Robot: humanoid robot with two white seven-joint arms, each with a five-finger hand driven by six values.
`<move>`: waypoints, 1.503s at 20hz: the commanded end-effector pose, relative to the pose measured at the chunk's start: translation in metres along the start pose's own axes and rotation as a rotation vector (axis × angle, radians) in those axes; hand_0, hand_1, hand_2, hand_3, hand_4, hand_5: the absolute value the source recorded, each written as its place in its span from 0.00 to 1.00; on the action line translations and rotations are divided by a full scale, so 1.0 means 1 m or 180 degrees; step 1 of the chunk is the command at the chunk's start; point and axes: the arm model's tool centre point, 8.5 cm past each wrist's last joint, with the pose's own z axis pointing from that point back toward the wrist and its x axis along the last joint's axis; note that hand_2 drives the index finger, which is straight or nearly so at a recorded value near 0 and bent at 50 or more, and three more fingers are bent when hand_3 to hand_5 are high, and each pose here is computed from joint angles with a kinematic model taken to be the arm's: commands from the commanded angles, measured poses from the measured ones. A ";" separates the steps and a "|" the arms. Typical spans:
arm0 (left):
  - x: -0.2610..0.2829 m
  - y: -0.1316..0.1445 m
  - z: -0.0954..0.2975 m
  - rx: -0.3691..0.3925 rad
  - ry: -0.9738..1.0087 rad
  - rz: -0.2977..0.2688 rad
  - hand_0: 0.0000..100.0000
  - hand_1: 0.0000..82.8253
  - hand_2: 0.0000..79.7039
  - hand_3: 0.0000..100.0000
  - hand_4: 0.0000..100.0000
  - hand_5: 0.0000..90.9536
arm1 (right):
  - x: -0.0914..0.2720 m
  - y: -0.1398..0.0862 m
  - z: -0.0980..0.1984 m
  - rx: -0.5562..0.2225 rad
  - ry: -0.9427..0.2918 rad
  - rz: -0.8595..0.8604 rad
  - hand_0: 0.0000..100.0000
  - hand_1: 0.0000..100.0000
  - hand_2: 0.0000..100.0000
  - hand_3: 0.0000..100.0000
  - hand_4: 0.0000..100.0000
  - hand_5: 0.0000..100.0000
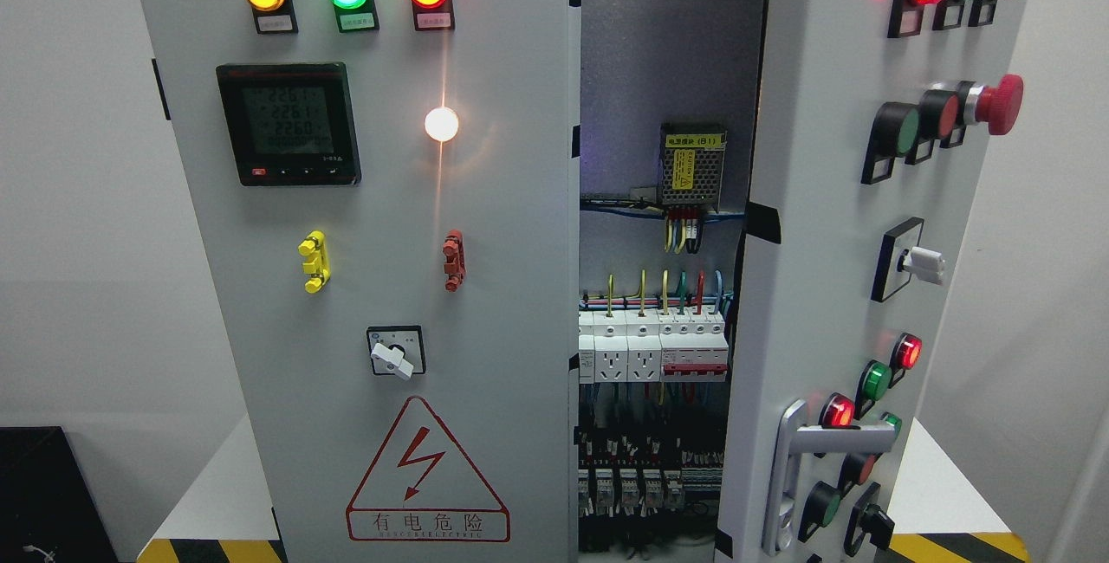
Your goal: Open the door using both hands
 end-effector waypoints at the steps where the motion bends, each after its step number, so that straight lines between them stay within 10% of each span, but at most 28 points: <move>1: 0.004 0.000 0.000 0.0001 -0.0034 0.0010 0.00 0.00 0.00 0.00 0.00 0.00 | 0.000 0.000 0.000 -0.0003 0.0002 -0.0078 0.19 0.00 0.00 0.00 0.00 0.00; 13: 0.022 -0.005 0.007 -0.0187 -0.0721 -0.0004 0.00 0.00 0.00 0.00 0.00 0.00 | 0.000 0.000 0.000 -0.0003 0.0002 -0.0078 0.19 0.00 0.00 0.00 0.00 0.00; 22: 0.087 0.053 0.075 -0.0019 -0.1935 0.0064 0.00 0.00 0.00 0.00 0.00 0.00 | 0.000 0.000 0.000 -0.0003 0.0002 -0.0078 0.19 0.00 0.00 0.00 0.00 0.00; 30: 0.145 0.064 0.170 -0.0210 -0.2859 -0.0566 0.00 0.00 0.00 0.00 0.00 0.00 | 0.000 0.000 0.000 -0.0003 0.0002 -0.0078 0.19 0.00 0.00 0.00 0.00 0.00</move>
